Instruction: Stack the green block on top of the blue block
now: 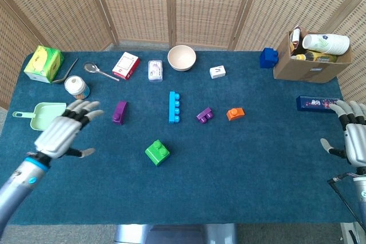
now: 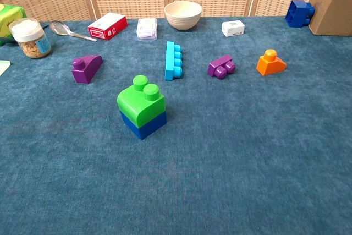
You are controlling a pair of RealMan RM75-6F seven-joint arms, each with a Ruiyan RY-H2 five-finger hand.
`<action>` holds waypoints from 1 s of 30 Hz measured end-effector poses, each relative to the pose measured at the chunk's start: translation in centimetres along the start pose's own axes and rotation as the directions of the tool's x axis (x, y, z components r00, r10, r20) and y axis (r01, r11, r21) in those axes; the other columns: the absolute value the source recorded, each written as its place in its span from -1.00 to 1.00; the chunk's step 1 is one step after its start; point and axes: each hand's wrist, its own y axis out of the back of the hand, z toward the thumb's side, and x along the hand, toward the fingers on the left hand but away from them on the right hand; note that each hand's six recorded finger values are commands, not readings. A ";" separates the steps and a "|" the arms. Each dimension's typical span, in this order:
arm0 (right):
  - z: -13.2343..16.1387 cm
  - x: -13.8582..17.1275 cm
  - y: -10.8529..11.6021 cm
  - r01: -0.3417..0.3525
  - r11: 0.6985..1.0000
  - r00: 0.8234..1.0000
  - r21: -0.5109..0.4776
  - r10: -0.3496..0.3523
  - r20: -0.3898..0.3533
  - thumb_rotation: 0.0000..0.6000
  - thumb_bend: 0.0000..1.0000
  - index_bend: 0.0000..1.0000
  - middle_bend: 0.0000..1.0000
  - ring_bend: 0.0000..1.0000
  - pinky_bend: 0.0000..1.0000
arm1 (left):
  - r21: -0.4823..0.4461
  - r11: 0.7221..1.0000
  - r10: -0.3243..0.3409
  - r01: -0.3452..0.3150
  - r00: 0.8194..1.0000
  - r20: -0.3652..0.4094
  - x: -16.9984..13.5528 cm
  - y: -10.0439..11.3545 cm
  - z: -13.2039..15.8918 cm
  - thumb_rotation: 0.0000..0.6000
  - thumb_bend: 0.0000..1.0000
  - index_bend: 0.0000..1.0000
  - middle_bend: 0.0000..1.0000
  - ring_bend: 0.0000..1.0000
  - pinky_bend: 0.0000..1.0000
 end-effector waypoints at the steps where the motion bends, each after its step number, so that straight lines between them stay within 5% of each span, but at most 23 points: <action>1: 0.0 0.0 -0.1 0.001 1.000 1.000 0.009 -0.001 0.005 0.95 -0.53 -0.69 -0.74 -1.00 -1.00 | -0.011 1.000 0.009 -0.009 1.000 -0.029 -1.0 0.0 -0.9 0.86 -0.51 -0.71 -0.93 -1.00 -1.00; 6: 0.1 0.3 -0.7 -0.002 1.000 1.000 0.018 0.002 0.022 0.95 -0.53 -0.68 -0.74 -1.00 -1.00 | -0.045 0.997 0.053 -0.060 0.987 -0.149 -5.0 0.1 -4.6 0.87 -0.51 -0.68 -0.91 -1.00 -1.00; 16: 0.9 1.6 -2.1 -0.022 1.000 1.000 0.016 0.022 0.008 0.96 -0.53 -0.67 -0.73 -1.00 -1.00 | -0.050 0.987 0.124 -0.150 0.930 -0.347 -13.2 -1.0 -9.6 0.89 -0.51 -0.64 -0.85 -1.00 -1.00; 20: 1.3 1.9 -2.5 -0.034 0.999 0.999 0.008 0.034 0.000 0.95 -0.52 -0.67 -0.73 -1.00 -1.00 | -0.043 0.982 0.157 -0.186 0.915 -0.372 -14.8 -1.6 -10.0 0.88 -0.51 -0.63 -0.85 -1.00 -1.00; 30: 1.7 2.8 -2.9 -0.055 0.998 0.998 0.001 0.055 -0.024 0.95 -0.53 -0.67 -0.73 -1.00 -1.00 | -0.059 0.974 0.186 -0.220 0.918 -0.351 -14.6 -2.3 -9.2 0.93 -0.51 -0.61 -0.84 -1.00 -1.00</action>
